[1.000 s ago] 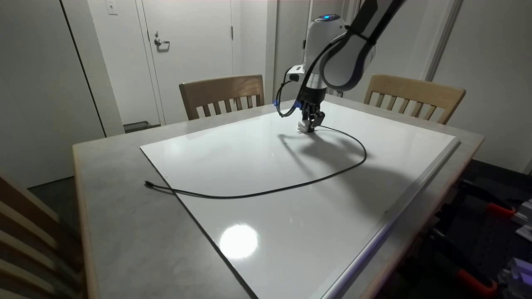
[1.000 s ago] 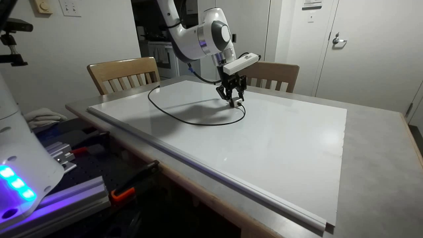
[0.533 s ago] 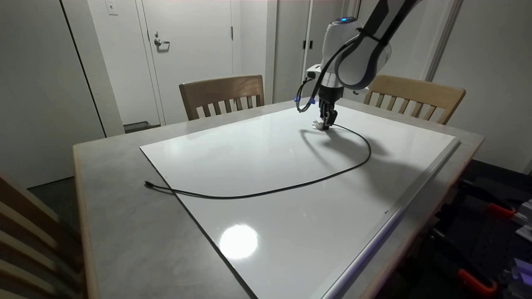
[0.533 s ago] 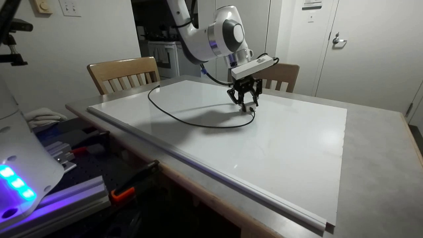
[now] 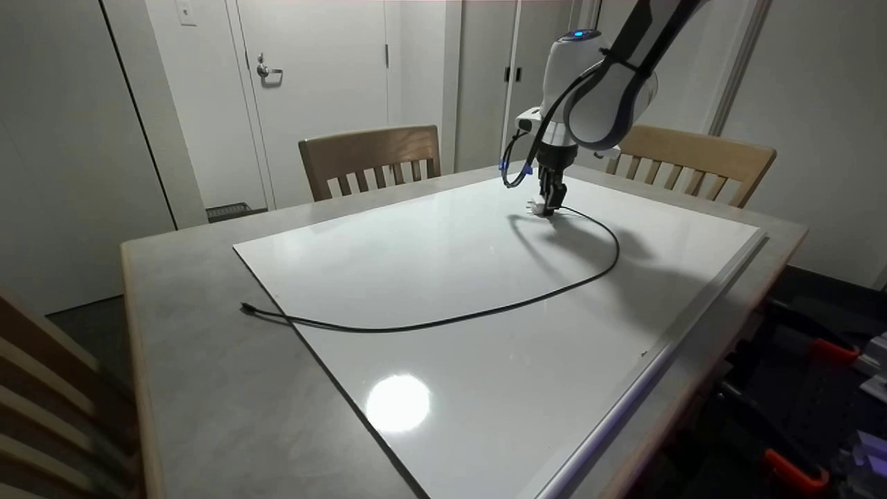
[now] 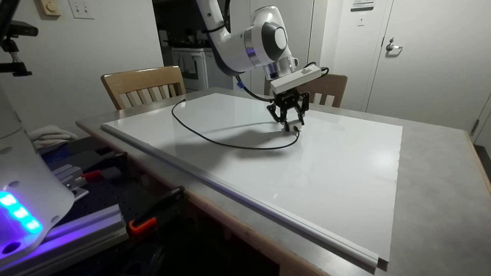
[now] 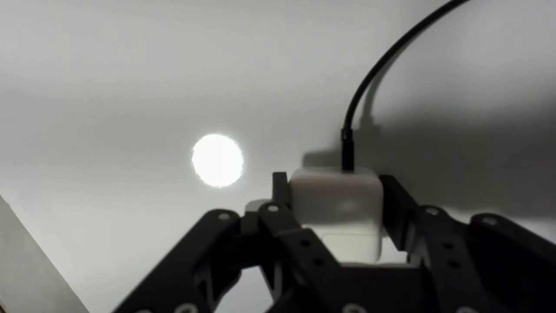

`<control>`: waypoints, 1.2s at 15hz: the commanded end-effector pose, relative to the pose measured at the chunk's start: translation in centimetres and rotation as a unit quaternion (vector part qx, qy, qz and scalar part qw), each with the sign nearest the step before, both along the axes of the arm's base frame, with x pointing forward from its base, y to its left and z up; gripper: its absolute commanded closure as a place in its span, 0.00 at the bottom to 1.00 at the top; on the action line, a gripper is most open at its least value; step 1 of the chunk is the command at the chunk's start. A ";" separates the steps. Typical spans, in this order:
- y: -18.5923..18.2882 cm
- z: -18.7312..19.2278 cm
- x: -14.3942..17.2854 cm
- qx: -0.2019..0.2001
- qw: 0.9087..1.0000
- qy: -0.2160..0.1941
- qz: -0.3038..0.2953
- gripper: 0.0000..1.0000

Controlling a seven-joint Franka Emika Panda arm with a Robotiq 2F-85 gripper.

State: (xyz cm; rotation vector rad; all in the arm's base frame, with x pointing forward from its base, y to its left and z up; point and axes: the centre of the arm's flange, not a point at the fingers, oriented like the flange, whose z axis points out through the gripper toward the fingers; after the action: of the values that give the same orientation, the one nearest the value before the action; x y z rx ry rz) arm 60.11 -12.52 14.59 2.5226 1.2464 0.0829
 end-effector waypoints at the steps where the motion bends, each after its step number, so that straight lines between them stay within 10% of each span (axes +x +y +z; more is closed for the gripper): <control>1: -0.7 -0.3 0.3 0.010 1.000 -0.003 -0.018 0.72; 8: -4.4 0.1 -0.9 0.044 0.992 -0.033 -0.111 0.72; 13: -9.4 0.2 -3.1 0.048 0.963 -0.050 -0.260 0.72; 14: -8.2 0.1 -2.0 0.044 0.974 -0.044 -0.218 0.47; 17: -9.8 0.1 -2.7 0.045 0.966 -0.049 -0.250 0.47; 18: -9.8 0.1 -2.7 0.045 0.965 -0.050 -0.253 0.72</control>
State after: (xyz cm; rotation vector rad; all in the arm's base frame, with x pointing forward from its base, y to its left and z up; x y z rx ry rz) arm 57.44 -22.31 14.70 2.7922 0.5433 0.1470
